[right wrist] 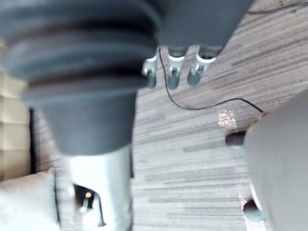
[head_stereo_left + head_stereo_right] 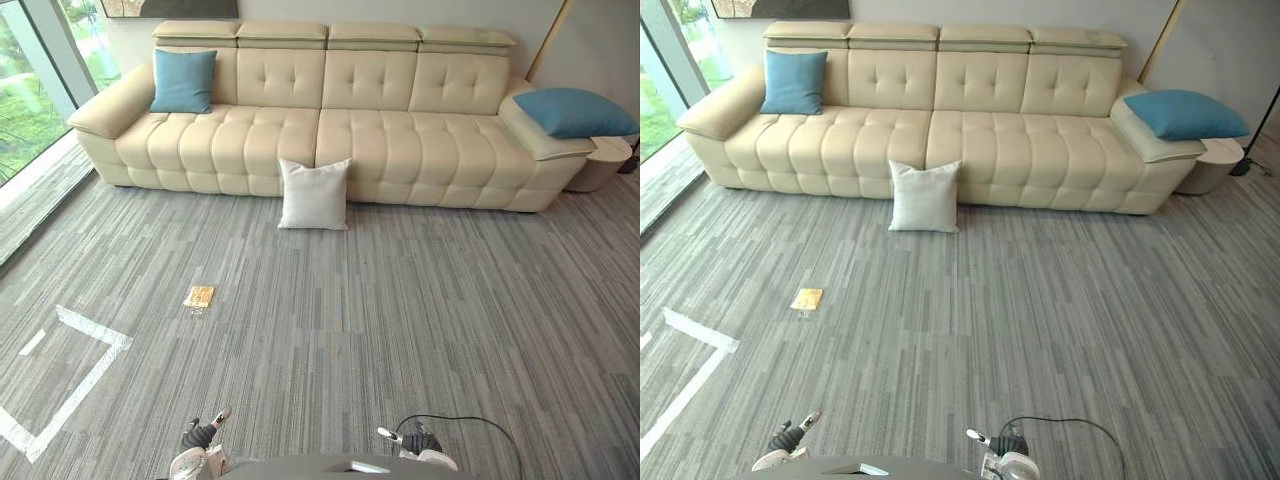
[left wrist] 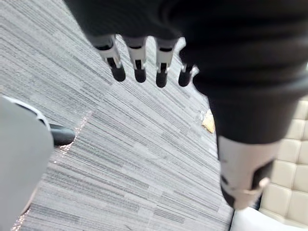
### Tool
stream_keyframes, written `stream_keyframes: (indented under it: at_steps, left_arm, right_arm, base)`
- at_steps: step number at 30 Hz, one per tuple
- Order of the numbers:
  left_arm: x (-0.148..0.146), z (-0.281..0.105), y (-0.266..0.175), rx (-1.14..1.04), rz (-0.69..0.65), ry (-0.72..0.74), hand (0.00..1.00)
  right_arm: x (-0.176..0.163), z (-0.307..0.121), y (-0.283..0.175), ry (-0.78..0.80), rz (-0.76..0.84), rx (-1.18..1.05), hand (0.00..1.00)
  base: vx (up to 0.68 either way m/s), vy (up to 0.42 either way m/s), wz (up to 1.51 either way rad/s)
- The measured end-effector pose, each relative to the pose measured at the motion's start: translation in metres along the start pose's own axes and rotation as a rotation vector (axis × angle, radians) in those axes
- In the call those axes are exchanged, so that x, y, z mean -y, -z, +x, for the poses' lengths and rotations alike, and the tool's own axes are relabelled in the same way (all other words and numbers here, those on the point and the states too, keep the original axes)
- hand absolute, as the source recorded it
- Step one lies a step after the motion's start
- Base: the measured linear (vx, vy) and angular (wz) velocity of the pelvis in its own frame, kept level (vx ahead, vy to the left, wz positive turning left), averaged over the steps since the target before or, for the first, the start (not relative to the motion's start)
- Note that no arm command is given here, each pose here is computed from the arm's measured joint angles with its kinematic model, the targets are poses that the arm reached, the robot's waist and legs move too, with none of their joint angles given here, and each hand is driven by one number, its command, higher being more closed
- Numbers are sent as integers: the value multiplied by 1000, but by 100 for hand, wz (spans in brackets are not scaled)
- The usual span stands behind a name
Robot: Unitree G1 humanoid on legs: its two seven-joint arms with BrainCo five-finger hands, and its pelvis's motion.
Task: Pick up cushions and gather them together orderly.
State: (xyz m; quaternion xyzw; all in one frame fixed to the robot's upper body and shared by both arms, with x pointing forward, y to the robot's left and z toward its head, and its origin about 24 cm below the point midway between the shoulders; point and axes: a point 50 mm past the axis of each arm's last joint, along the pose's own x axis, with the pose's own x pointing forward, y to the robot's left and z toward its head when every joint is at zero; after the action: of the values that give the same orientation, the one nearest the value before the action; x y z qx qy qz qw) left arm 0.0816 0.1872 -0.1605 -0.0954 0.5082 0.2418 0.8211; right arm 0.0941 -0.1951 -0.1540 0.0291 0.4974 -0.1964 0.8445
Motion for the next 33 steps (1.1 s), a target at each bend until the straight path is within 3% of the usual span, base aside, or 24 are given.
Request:
stream_keyframes:
  at_steps: [33]
  left_arm:
    - [2, 4, -12, 12, 10, 5, 0]
  right_arm:
    - [0, 3, -11, 24, 101, 17, 0]
  base:
    - [-12, -14, 0]
